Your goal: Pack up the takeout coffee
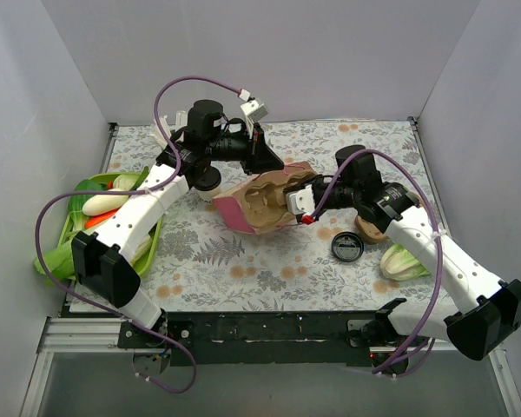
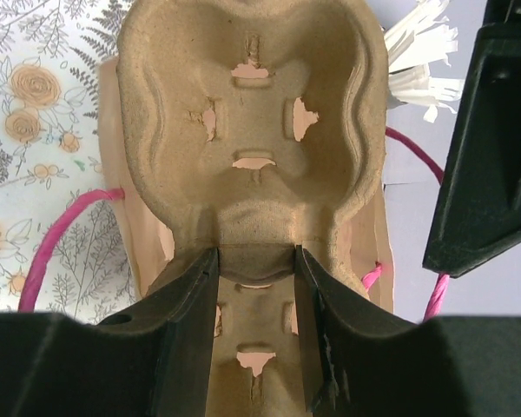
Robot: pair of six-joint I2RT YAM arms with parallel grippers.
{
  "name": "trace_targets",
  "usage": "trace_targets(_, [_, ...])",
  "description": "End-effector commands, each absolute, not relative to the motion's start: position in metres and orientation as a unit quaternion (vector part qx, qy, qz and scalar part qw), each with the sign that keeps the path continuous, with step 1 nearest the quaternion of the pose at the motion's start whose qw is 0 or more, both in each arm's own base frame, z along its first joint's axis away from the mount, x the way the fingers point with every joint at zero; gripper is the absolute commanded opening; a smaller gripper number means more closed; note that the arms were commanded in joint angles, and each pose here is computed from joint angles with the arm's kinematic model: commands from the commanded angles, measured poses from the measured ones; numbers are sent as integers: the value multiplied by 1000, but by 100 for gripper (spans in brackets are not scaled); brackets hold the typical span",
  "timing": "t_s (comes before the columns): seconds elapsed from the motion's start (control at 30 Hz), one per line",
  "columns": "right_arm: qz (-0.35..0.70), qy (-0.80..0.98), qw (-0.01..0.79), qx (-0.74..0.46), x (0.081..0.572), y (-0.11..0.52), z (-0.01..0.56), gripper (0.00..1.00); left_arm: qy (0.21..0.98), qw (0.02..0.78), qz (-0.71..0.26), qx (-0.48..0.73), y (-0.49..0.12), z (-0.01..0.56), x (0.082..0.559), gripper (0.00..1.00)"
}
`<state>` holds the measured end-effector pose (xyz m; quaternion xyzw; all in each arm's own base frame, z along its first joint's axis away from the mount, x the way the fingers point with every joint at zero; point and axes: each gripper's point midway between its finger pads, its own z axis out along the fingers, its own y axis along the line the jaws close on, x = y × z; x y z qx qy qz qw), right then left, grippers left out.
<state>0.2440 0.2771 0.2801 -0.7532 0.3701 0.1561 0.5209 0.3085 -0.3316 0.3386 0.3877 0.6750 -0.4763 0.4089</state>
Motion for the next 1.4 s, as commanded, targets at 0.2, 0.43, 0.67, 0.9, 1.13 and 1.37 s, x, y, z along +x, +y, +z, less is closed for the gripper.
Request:
trace_targets(0.2, [172, 323, 494, -789, 226, 284, 292, 1, 645, 358, -548, 393, -337, 365, 281, 0])
trace_targets(0.43, [192, 302, 467, -809, 188, 288, 309, 1, 629, 299, -604, 387, -335, 373, 263, 0])
trace_targets(0.67, [206, 315, 447, -812, 169, 284, 315, 1, 613, 221, -647, 396, -329, 375, 256, 0])
trace_targets(0.9, [209, 330, 459, -798, 177, 293, 314, 1, 616, 281, -617, 402, -329, 383, 278, 41])
trace_targets(1.13, [204, 345, 463, -791, 198, 309, 300, 1, 657, 410, -505, 380, -318, 392, 325, 69])
trace_targets(1.37, [220, 311, 466, -799, 200, 324, 291, 1, 674, 505, -422, 336, -287, 427, 365, 77])
